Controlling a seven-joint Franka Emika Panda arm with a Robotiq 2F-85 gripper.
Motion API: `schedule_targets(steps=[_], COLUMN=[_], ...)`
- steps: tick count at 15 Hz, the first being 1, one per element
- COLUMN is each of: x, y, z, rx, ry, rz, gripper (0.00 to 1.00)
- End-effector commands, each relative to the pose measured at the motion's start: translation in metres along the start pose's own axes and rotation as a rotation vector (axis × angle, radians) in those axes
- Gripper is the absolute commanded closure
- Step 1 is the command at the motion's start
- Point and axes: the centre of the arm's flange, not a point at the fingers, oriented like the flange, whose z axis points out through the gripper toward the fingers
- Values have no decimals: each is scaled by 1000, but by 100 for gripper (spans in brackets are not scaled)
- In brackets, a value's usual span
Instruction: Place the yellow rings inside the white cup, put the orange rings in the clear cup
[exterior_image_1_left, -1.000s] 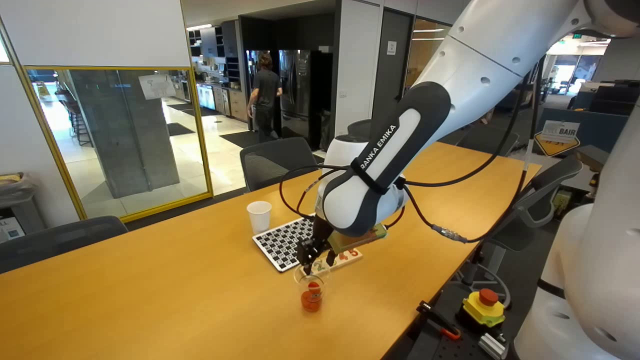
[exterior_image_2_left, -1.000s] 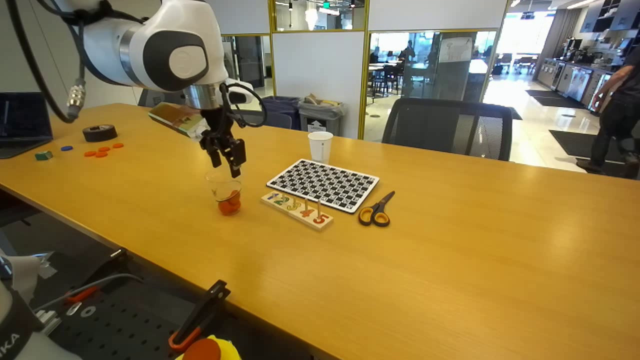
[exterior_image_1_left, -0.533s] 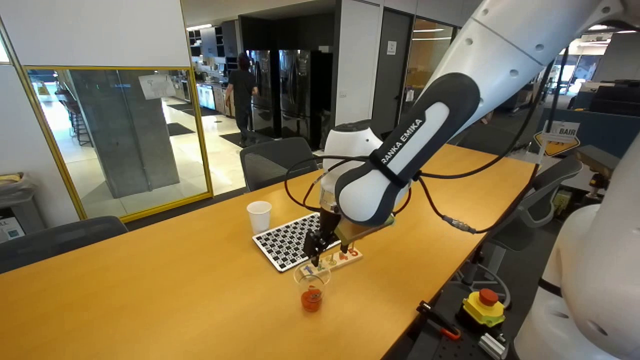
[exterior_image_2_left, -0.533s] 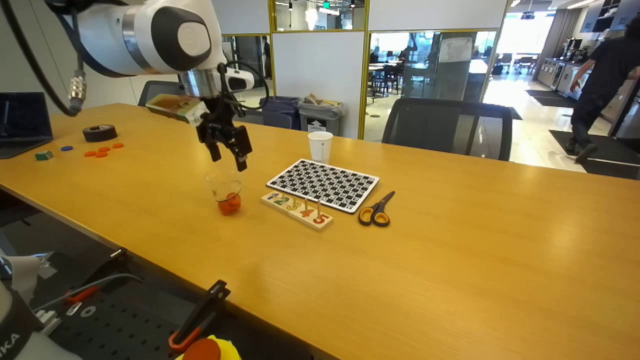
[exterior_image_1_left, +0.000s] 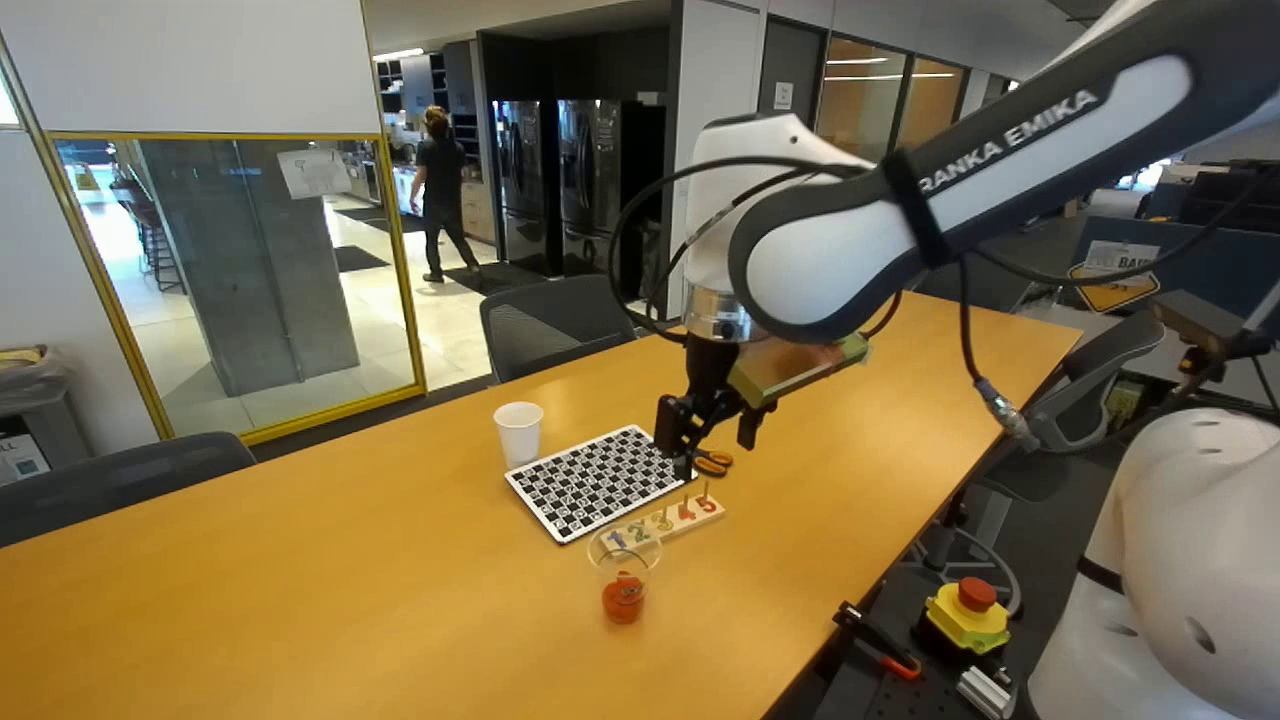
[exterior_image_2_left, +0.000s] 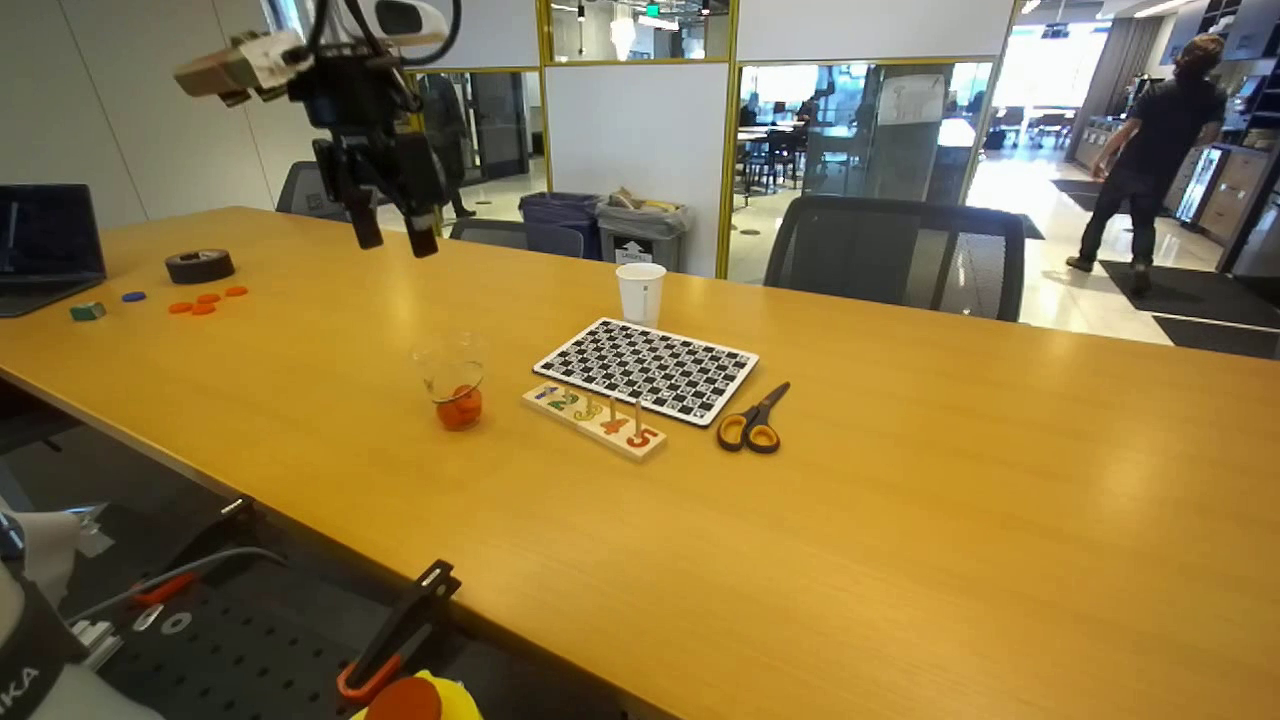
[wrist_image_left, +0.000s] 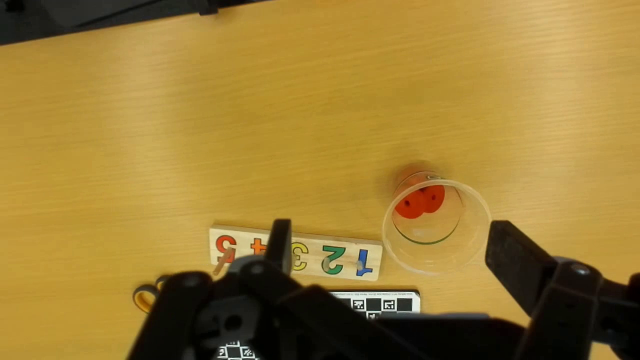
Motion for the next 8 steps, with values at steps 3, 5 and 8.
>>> schedule_targets(steps=[3, 5, 8], x=[-78, -93, -113], y=[44, 55, 70], z=[-89, -100, -109], rx=[21, 18, -2], ry=[63, 71, 78], rz=[80, 88, 50], gripper=[0, 0, 0])
